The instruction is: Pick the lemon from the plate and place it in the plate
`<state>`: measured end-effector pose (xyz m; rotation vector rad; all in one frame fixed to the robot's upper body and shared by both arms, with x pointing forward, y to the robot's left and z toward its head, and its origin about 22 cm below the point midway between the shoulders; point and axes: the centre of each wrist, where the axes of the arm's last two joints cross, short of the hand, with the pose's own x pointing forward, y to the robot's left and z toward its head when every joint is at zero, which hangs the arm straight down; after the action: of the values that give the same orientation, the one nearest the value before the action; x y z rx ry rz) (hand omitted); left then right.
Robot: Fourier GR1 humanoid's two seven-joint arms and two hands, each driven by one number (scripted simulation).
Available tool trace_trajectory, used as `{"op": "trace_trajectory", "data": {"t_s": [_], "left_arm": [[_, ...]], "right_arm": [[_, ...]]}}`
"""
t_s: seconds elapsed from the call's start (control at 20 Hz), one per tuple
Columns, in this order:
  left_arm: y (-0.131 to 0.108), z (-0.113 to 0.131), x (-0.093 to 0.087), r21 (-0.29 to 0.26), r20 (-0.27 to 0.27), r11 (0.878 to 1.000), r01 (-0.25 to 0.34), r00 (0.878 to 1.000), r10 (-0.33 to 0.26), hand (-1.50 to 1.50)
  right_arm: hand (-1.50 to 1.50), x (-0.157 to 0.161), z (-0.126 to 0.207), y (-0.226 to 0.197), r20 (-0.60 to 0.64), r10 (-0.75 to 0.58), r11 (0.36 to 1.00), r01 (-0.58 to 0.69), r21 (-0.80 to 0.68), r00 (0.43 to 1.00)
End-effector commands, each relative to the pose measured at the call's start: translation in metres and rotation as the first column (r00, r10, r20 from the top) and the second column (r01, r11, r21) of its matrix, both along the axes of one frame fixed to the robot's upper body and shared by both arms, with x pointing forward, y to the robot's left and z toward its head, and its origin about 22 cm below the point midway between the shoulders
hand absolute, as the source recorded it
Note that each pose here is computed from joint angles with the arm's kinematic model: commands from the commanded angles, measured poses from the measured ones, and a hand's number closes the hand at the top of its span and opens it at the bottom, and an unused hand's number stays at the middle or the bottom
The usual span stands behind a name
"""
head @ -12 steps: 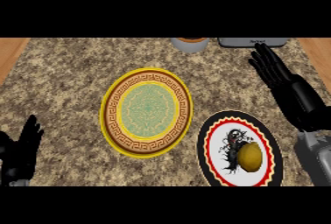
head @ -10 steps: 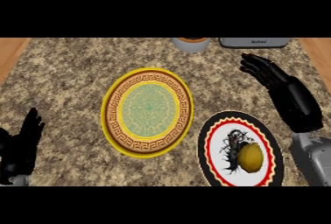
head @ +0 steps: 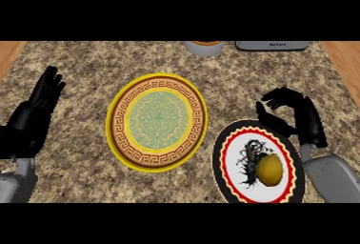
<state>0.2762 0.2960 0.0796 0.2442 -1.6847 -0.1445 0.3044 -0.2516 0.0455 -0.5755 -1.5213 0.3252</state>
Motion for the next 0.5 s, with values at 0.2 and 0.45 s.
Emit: {"op": "trace_trajectory", "data": {"t_s": [0.2, 0.45], "left_arm": [[-0.011, 0.015, 0.005, -0.001, 0.045, 0.992, 0.124, 0.991, -0.124, 0.0], [-0.026, 0.023, 0.014, 0.006, 0.036, 0.993, 0.115, 0.993, -0.115, 0.0]], "right_arm": [[-1.5, -0.034, -0.062, 0.1, 0.25, -0.389, 0.92, 0.356, 0.166, 0.887], [-1.5, -0.045, -0.045, 0.111, 0.385, -0.407, 0.912, 0.395, 0.113, 0.828]]}}
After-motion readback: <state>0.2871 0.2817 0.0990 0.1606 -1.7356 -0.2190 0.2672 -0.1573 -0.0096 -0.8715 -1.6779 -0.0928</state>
